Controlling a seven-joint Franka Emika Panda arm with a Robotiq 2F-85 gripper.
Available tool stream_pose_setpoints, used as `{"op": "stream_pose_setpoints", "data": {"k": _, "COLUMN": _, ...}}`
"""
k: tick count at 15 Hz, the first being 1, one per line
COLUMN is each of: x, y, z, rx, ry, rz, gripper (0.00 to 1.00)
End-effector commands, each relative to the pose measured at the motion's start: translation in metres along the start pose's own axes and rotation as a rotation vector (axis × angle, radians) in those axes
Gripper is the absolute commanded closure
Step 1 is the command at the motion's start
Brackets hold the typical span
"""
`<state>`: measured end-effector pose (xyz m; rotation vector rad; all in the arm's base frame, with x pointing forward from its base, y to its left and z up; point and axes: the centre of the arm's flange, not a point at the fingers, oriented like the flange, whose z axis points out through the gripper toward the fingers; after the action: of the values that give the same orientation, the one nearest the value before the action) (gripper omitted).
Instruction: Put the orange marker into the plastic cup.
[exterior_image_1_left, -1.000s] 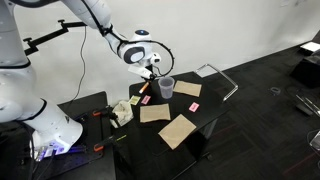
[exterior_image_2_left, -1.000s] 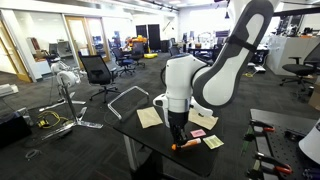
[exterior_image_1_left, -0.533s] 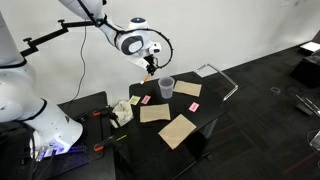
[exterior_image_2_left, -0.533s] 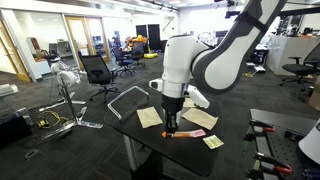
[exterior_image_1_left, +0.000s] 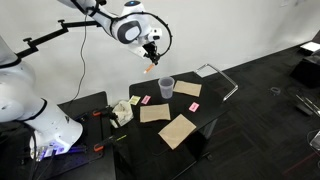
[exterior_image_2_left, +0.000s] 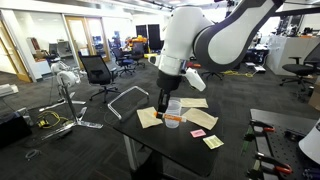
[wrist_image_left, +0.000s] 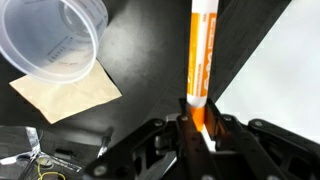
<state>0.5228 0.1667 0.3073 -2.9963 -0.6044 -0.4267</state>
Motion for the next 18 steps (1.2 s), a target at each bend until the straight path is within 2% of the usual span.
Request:
{"op": "stream_pose_setpoints", "data": {"k": 1, "x": 0.011, "y": 0.007, "z": -0.040, "rx": -0.033, "ry": 0.046, "rz": 0.058, "gripper": 0.95}}
{"op": "stream_pose_setpoints", "data": {"k": 9, "x": 0.021, "y": 0.017, "z": -0.089, "rx": -0.070, "ry": 0.076, "rz": 0.080, "gripper": 0.95}}
{"op": "stream_pose_setpoints", "data": {"k": 10, "x": 0.020, "y": 0.020, "z": -0.074, "rx": -0.054, "ry": 0.091, "rz": 0.066, "gripper": 0.81}}
{"op": "stream_pose_setpoints", "data": {"k": 18, "x": 0.020, "y": 0.019, "z": -0.080, "rx": -0.056, "ry": 0.088, "rz": 0.065, "gripper": 0.81}}
